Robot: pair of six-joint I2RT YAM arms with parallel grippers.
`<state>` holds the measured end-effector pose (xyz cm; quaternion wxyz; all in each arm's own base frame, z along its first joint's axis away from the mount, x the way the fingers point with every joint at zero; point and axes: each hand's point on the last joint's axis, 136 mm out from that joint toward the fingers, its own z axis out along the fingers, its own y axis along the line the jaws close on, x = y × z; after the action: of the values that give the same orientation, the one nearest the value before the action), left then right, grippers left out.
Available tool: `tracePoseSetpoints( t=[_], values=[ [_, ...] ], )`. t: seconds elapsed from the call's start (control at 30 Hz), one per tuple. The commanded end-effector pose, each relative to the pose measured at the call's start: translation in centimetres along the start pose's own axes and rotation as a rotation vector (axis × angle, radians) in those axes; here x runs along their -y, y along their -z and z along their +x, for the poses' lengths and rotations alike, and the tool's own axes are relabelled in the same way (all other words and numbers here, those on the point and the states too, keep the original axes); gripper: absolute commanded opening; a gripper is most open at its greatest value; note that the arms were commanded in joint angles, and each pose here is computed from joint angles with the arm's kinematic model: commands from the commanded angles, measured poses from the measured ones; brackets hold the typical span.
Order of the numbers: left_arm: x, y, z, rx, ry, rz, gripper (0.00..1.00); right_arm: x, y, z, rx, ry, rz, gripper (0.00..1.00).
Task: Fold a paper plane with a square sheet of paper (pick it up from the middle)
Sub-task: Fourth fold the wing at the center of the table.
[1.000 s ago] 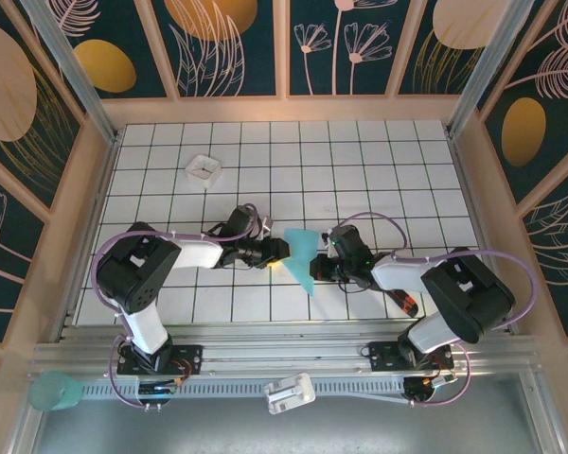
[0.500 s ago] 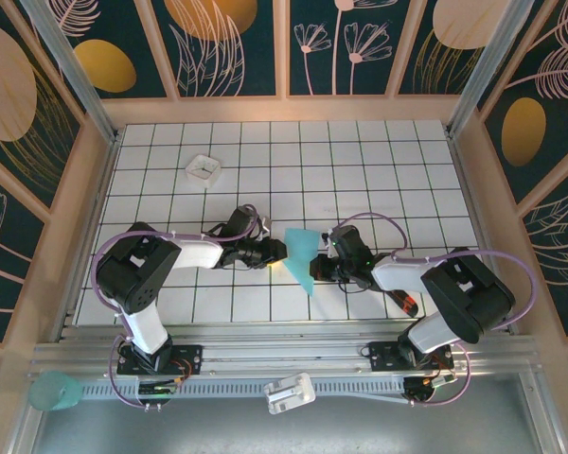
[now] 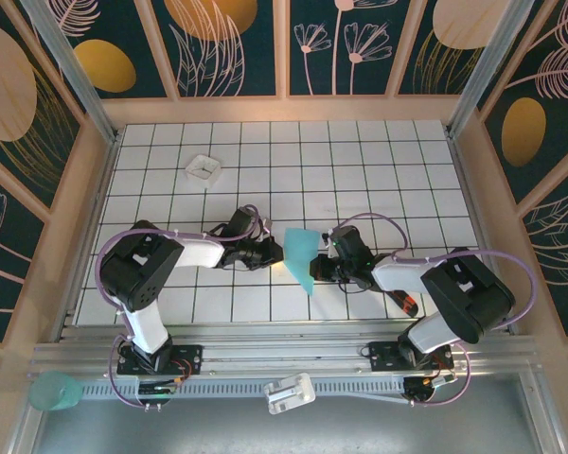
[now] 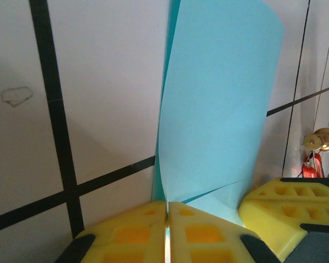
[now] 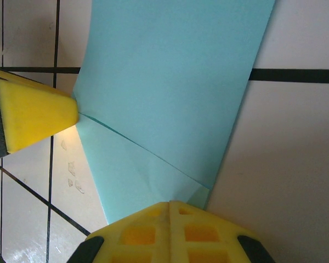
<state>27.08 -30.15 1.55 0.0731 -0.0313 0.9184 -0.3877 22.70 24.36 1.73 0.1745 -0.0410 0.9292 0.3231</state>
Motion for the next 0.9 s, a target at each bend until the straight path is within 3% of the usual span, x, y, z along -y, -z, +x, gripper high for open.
tracePoseSetpoints(
  t=[0.0,0.2,0.5,0.7,0.87],
  values=[
    [0.2,-0.2,-0.4,0.009,-0.021,-0.01,0.08,2.6,-0.1,1.4,-0.03,-0.037,0.089,0.0],
    [1.3,0.7,-0.5,0.034,-0.007,0.038,0.0,2.0,0.3,0.3,-0.009,0.003,0.09,0.01],
    [2.2,3.5,-0.4,0.11,0.069,0.053,0.0,-4.2,2.1,-2.8,0.098,0.255,0.016,0.19],
    [1.8,4.3,-0.1,0.136,0.157,0.06,0.0,-6.9,2.5,-2.9,0.17,0.365,0.033,0.26],
    [1.9,5.2,0.1,0.154,0.219,0.069,0.0,-7.8,1.7,-2.1,0.218,0.39,0.091,0.39]
  ],
)
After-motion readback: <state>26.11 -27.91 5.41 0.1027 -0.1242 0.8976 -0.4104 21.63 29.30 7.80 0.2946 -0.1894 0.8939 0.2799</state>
